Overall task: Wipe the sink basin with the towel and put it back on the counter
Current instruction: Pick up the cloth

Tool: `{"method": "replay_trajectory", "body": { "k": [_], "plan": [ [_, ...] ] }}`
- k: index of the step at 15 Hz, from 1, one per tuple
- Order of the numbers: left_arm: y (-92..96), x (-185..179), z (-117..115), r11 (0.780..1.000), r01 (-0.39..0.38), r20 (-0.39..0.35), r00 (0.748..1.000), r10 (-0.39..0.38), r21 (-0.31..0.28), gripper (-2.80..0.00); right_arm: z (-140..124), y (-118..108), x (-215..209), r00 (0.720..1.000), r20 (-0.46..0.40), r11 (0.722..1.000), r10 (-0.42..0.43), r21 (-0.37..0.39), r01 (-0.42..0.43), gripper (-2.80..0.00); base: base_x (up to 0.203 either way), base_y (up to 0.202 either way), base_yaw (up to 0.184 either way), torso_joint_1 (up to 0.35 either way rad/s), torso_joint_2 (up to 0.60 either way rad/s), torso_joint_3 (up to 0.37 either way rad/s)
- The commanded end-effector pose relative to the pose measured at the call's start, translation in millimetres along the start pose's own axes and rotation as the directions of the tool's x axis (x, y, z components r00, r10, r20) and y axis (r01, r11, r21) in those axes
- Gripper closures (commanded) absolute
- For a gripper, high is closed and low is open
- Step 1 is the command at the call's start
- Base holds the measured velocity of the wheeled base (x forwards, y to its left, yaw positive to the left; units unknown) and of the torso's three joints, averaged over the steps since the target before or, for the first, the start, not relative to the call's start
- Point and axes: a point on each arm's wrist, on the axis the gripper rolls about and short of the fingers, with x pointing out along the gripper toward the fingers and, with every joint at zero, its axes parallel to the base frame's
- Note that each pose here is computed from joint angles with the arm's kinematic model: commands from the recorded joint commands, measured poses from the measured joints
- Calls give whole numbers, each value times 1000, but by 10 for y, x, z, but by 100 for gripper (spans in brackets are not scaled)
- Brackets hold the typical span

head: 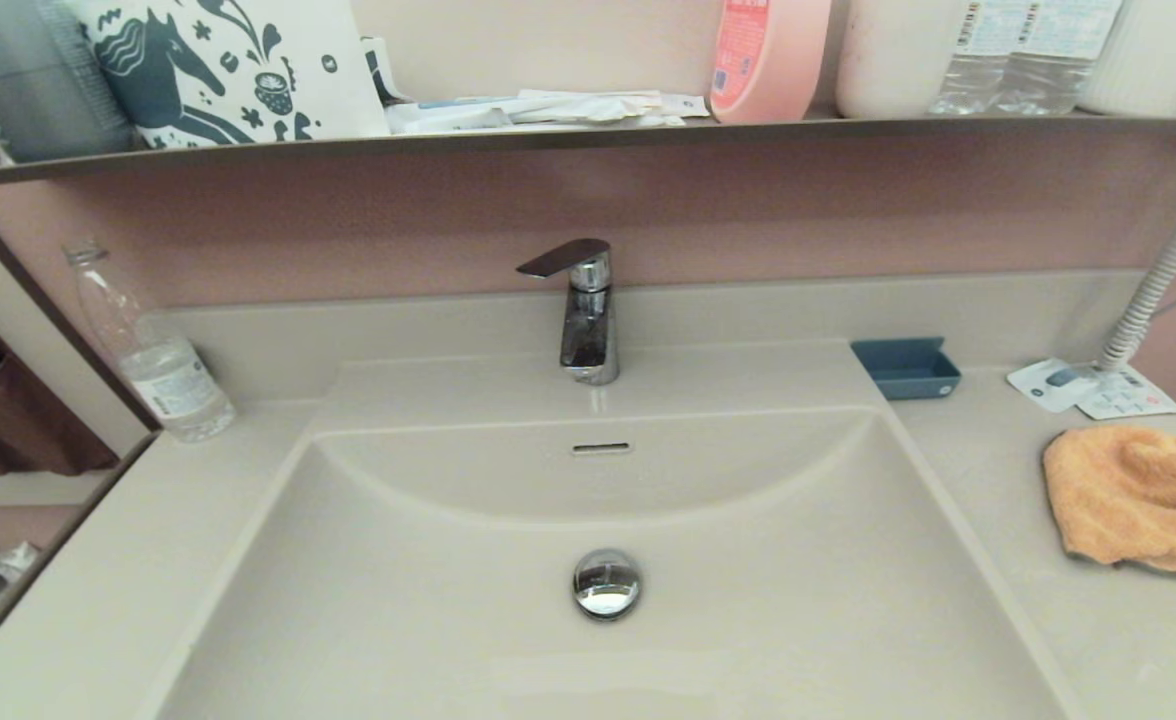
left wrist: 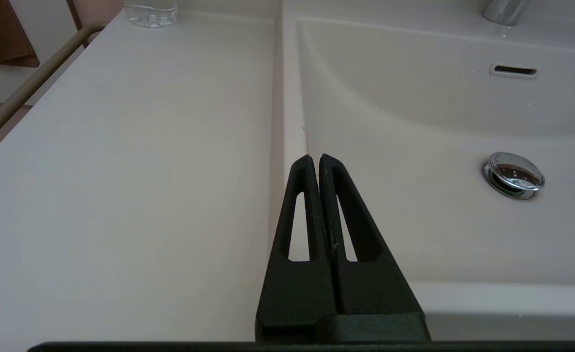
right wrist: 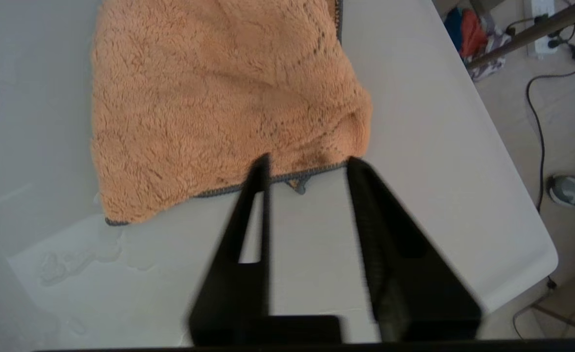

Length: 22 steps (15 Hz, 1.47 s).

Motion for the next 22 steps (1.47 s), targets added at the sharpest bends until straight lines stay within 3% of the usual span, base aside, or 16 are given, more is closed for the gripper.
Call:
{"method": "replay_trajectory", "body": {
  "k": [1, 4, 7, 12, 21, 22],
  "plan": [
    [0, 1, 2, 1000, -1, 0, 1000, 1, -1, 0, 114, 8, 116, 999, -53, 1000, -1, -4, 1, -280, 0, 0, 0, 0, 0, 0],
    [0, 0, 3, 1000, -1, 0, 1000, 1, -1, 0, 315, -26, 284, 986, -165, 1000, 7, -9, -9, -280, 0, 0, 0, 0, 0, 0],
    [0, 1, 2, 1000, -1, 0, 1000, 1, -2, 0, 353, -113, 352, 965, -261, 991, 26, -121, -60, -280, 0, 0, 0, 0, 0, 0],
    [0, 1, 1, 1000, -1, -1, 1000, 1, -2, 0, 539, -136, 590, 961, -260, 979, 96, -147, -138, -280, 0, 0, 0, 0, 0, 0],
    [0, 1, 0, 1000, -1, -1, 1000, 1, -1, 0, 430, -111, 1028, 917, -362, 961, 169, -147, -235, -280, 0, 0, 0, 0, 0, 0],
    [0, 0, 3, 1000, -1, 0, 1000, 1, -1, 0, 429, -110, 1064, 917, -361, 960, 171, -147, -237, 0, 0, 0, 0, 0, 0, 0]
  ]
}}
